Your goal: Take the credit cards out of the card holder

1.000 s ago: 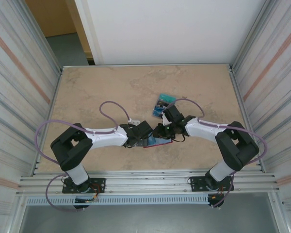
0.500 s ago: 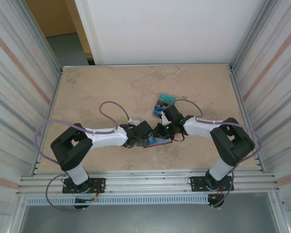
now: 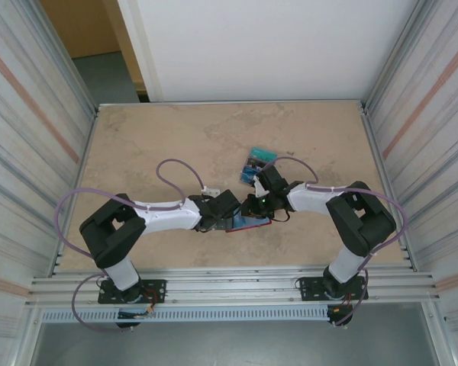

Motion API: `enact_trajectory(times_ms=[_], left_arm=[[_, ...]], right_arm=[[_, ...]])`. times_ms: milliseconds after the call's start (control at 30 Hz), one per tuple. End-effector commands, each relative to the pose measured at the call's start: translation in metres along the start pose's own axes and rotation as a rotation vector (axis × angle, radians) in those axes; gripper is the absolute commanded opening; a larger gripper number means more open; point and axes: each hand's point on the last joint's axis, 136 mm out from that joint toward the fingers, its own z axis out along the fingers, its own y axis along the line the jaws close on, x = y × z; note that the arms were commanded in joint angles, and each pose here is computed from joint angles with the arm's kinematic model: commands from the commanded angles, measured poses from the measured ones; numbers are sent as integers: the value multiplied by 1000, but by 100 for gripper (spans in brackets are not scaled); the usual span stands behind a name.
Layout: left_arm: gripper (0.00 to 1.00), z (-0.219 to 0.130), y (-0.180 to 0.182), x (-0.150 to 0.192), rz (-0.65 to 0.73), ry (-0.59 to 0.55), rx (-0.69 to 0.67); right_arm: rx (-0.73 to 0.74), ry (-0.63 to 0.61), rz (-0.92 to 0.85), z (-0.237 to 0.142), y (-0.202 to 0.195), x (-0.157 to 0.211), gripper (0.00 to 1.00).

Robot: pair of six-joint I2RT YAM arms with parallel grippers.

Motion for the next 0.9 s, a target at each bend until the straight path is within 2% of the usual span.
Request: enact_trajectory(times_ms=[0,500,600,867], left_arm=[[99,10,19,17,15,53,-64],[99,9,16,15,21,61,-64],[99,10,16,15,21,61,-66],[99,8,16,14,21,60,-67]], right_arm=[[-22,14,-17,3,2,-2,19],[-172,39,33,-3,8,4,13],[-172,44,34,-3,7,6,11],[-132,24,44,-3,-1,4,0]])
